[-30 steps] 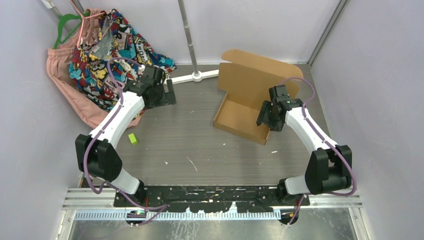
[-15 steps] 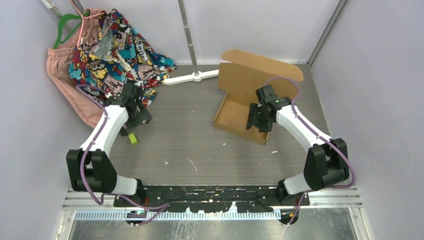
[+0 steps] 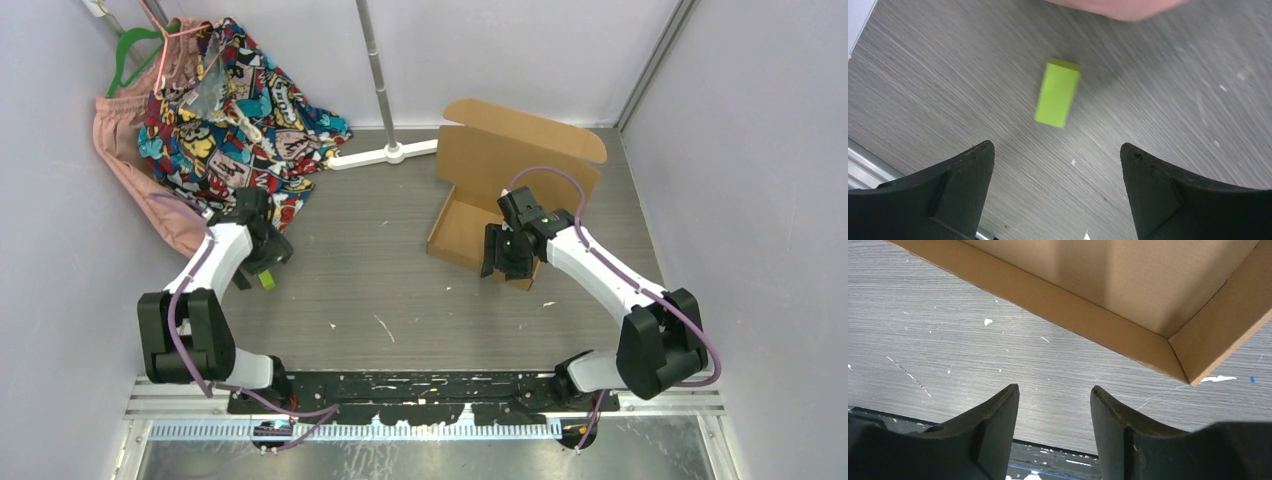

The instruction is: Fold the paper box

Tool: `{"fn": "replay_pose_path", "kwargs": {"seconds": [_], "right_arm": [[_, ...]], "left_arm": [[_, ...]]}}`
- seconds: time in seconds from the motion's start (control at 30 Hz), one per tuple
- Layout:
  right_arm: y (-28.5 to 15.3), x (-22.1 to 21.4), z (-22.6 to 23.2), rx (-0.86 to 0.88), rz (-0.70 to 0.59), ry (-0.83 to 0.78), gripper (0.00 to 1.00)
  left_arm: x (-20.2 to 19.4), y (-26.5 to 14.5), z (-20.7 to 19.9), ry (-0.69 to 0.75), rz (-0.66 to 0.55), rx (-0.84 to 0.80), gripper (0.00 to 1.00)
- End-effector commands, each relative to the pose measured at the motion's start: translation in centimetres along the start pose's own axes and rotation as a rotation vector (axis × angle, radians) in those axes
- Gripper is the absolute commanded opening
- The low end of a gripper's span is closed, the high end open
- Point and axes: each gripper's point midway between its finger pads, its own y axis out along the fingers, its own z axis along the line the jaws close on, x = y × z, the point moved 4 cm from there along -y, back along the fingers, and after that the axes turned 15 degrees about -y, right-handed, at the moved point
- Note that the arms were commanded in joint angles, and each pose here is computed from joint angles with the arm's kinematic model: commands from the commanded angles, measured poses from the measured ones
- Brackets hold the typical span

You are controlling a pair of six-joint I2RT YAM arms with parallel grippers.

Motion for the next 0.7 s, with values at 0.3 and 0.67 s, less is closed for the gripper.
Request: {"fn": "replay_pose_path", "kwargs": {"seconds": [0.3,0.67], "right_arm": [[-0.5,0.9,1.6,0.026,-0.076,-0.007,0.57],[-0.2,1.2,2.0,0.011,-0.068,-0.024,0.56]], "left_arm": [[2.4,6.6,0.2,-0.093,0.040,-0.017,0.76],[0.2,7.4,-0.1,-0.038,0.106,-0.014,0.00]]}}
